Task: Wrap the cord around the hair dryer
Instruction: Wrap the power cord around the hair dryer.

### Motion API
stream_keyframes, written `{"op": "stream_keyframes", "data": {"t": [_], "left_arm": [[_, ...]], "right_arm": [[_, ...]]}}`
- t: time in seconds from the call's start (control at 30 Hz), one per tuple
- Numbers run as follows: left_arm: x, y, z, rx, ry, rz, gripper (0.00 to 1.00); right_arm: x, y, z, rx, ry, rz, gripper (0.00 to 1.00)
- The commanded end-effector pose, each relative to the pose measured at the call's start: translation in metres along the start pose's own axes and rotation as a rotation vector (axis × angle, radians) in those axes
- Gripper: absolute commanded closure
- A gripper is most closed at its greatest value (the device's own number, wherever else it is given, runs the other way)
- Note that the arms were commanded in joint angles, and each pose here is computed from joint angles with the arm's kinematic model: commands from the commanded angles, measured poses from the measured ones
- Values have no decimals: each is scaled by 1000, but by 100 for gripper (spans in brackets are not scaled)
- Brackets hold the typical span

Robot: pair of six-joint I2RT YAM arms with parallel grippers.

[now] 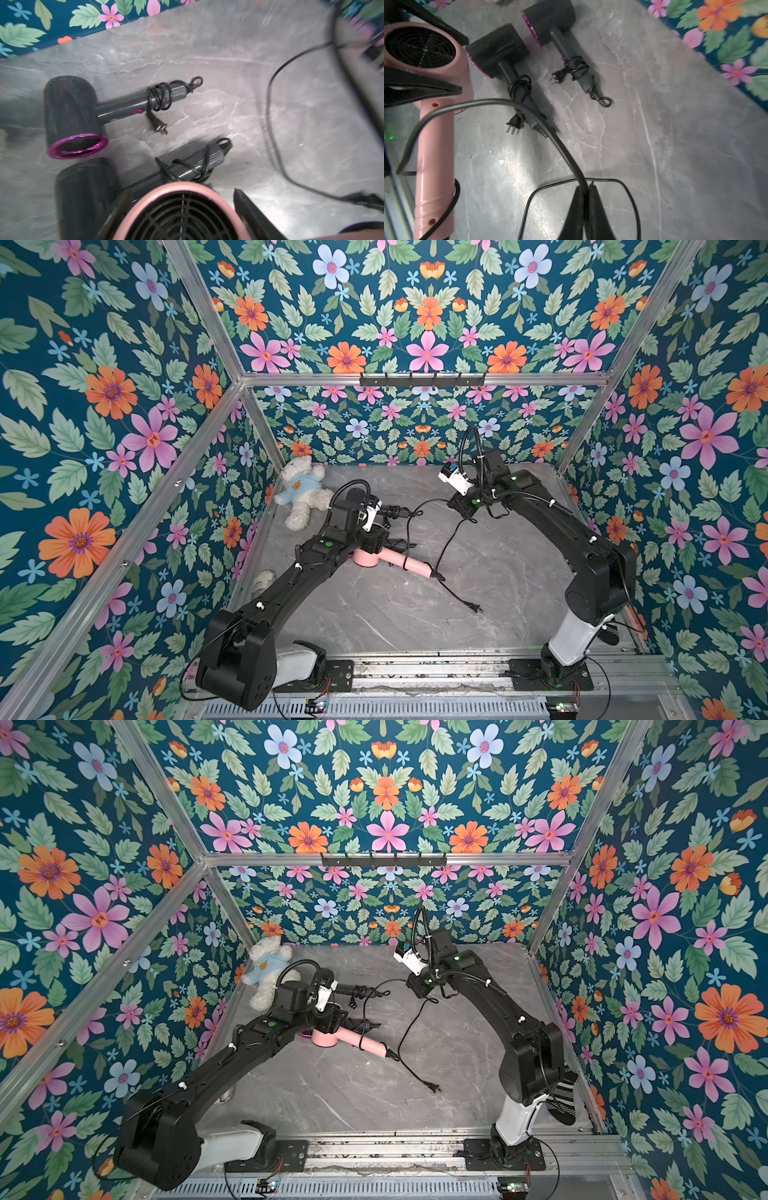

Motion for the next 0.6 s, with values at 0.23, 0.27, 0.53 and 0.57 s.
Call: {"op": "stream_keyframes", "data": {"t": [0.23,0.27,0.53,0.57], "left_arm": [[-31,32,32,-460,-512,-199,100],[-32,36,32,-499,-532,-184,100],[-31,90,11,-910,-643,114,100],[-30,95,7,-934,-632,161,100]], "right_arm": [[30,-12,-30,249,-109,243,100],[33,-12,-34,263,-105,242,100],[48,-5,-82,356,39,112,100],[48,-1,-89,341,67,91,100]]}}
Point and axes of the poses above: each gripper's point midway between its finger pads, its own x axis out along the fingers, its own y axis along the line the jaws close on, z = x × y, the point moved 6 cm from there along -x, back along the fingers, and after that the axes turned 8 degrees about x, right-handed, at the moved point
